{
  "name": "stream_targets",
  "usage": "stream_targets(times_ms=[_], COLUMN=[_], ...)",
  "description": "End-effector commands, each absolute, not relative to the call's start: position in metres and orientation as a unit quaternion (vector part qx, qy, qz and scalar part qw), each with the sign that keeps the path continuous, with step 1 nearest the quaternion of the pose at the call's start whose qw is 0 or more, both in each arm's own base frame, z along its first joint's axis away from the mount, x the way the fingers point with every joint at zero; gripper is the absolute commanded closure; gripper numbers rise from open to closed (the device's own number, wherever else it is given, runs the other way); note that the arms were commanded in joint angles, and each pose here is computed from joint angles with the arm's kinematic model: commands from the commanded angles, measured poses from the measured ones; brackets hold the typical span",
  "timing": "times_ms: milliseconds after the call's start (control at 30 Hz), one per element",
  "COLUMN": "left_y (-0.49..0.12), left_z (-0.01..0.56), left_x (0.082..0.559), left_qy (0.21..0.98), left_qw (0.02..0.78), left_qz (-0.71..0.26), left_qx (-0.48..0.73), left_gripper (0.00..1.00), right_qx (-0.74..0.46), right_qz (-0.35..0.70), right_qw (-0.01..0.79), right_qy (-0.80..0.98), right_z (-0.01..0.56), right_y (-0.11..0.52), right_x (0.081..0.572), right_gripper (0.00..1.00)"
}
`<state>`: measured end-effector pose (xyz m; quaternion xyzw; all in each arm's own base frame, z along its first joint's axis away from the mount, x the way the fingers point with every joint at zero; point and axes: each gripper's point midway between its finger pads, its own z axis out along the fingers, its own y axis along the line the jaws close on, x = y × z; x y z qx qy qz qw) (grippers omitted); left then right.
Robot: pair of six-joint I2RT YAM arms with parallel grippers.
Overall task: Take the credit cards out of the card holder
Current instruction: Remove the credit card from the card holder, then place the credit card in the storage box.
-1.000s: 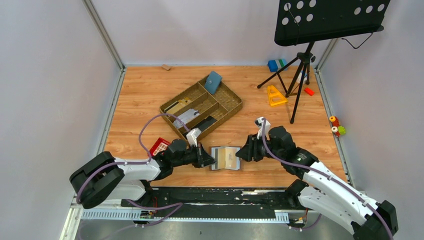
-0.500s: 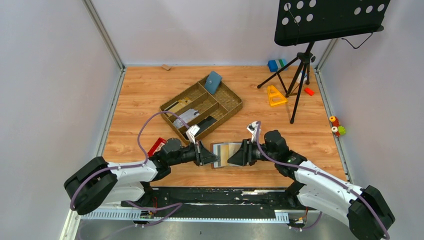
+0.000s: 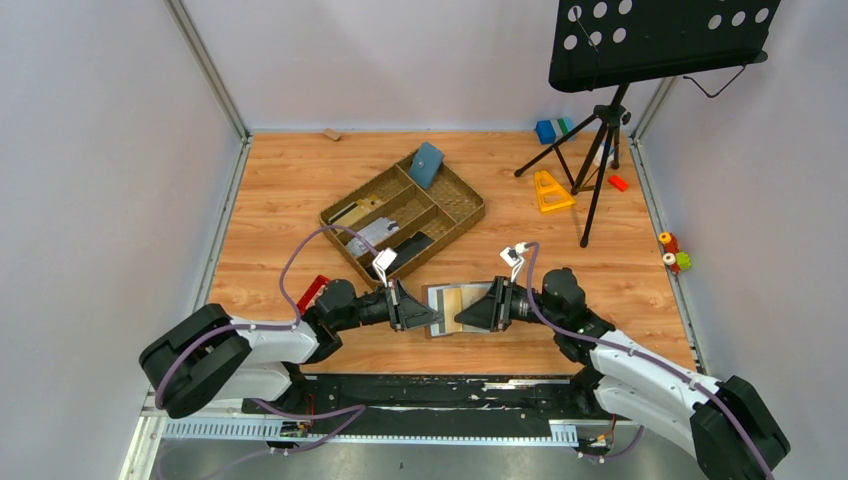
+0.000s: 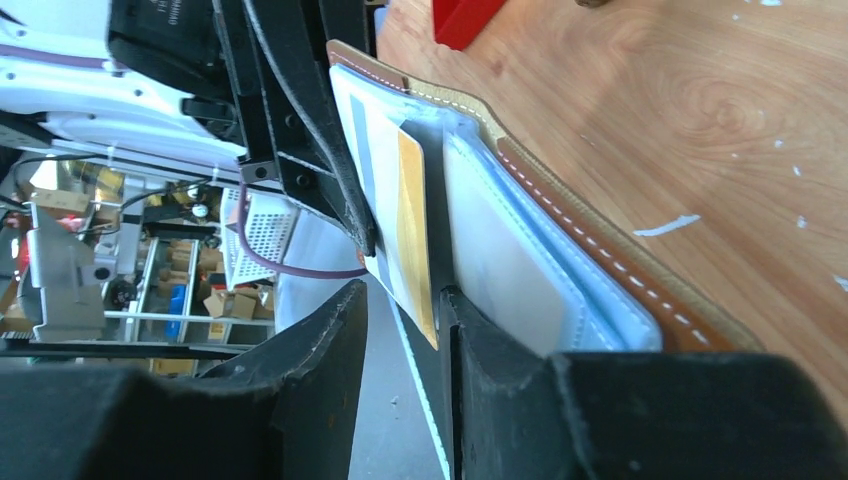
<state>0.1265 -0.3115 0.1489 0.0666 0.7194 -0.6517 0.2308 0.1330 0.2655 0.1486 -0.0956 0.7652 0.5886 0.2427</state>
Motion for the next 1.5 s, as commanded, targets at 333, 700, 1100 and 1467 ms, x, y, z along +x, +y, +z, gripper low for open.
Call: stream_targets(times_ms=[333, 700, 1100, 1467], left_y=[-0.312, -0.299, -0.261, -0.21], left_z=[0.201, 0.2, 0.118, 0.095], left_x=[0.109, 0.12, 0.155, 0.156], left_qy=[0.633, 0.639, 0.827, 0.895], left_qw=[0.236, 0.263, 0.292, 0.302], left_qz=[-0.73, -0.719, -0.477, -0.324], left_qx=[0.103, 0.074, 0.052, 0.058], left_gripper=[1.0, 0.89, 0.98, 1.0], right_qx=[-0.095, -0.065, 0.002, 0.087], right_qz=[0.67, 0.642, 0.581, 0.577], right_qw=[0.301, 0.314, 0.393, 0.419], right_qy=[0.671, 0.697, 0.713, 0.696], right_z=[0.208, 0.193, 0.19, 0.245], right_y=[0.262, 0.252, 0.232, 0.274], right_x=[0.129, 0.138, 0.171, 0.245], right_gripper=[0.9, 1.0, 1.0, 1.0])
